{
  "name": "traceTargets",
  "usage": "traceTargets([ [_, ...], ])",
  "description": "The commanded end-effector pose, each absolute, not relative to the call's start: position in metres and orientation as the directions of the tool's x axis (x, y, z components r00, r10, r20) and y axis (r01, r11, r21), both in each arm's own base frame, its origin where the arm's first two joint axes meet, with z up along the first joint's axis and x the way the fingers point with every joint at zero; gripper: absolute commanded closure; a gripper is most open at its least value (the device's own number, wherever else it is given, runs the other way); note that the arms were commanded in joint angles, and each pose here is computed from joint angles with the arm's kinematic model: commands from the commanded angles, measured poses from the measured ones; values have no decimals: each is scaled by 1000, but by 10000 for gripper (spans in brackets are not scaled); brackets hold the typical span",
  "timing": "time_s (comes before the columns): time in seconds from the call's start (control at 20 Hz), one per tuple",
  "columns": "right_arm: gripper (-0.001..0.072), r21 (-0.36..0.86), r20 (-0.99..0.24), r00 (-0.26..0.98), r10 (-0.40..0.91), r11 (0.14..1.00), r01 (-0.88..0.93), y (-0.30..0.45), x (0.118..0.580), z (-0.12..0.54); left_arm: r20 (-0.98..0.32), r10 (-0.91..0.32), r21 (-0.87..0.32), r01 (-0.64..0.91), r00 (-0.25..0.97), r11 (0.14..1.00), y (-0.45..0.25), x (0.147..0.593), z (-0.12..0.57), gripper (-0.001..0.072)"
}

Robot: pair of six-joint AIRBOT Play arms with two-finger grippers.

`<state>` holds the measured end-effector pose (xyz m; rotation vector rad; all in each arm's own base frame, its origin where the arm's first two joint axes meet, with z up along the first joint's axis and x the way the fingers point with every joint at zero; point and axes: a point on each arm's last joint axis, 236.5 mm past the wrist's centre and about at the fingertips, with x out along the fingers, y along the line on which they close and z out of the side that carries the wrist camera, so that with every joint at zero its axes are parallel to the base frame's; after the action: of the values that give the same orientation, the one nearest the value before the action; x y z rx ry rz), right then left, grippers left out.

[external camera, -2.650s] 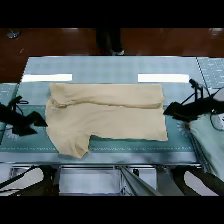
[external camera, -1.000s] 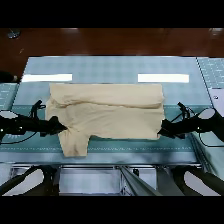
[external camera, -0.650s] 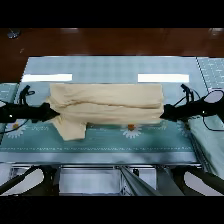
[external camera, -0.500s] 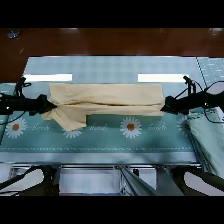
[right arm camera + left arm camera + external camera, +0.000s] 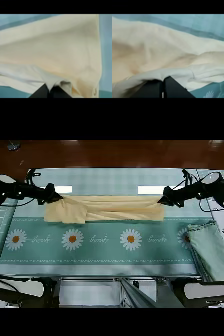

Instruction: Fold the shirts.

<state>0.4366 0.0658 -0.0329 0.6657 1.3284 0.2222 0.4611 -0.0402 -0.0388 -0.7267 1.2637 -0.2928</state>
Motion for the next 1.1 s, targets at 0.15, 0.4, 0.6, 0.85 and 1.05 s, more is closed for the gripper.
traceTargets([
  [0.15, 686, 583, -808, 293, 511, 768, 267, 64, 484, -54, -761, -581, -640, -190, 288, 744, -46, 486, -54, 681],
  [0.4, 686, 576, -814, 294, 501, 763, 293, 62, 491, -71, -764, -574, -635, -190, 294, 748, -44, 487, -54, 680],
  [0.6, 686, 570, -817, 298, 494, 768, 291, 61, 492, -72, -801, -529, -586, -185, 279, 789, -33, 484, -63, 680],
  [0.85, 164, 598, -799, 288, 528, 747, 291, 68, 490, -66, -824, -520, -561, -207, 224, 801, -32, 472, -69, 270],
  [1.05, 85, 611, -791, 225, 569, 755, 237, 34, 468, -29, -918, -377, -397, -263, 123, 880, 44, 443, -50, 6],
])
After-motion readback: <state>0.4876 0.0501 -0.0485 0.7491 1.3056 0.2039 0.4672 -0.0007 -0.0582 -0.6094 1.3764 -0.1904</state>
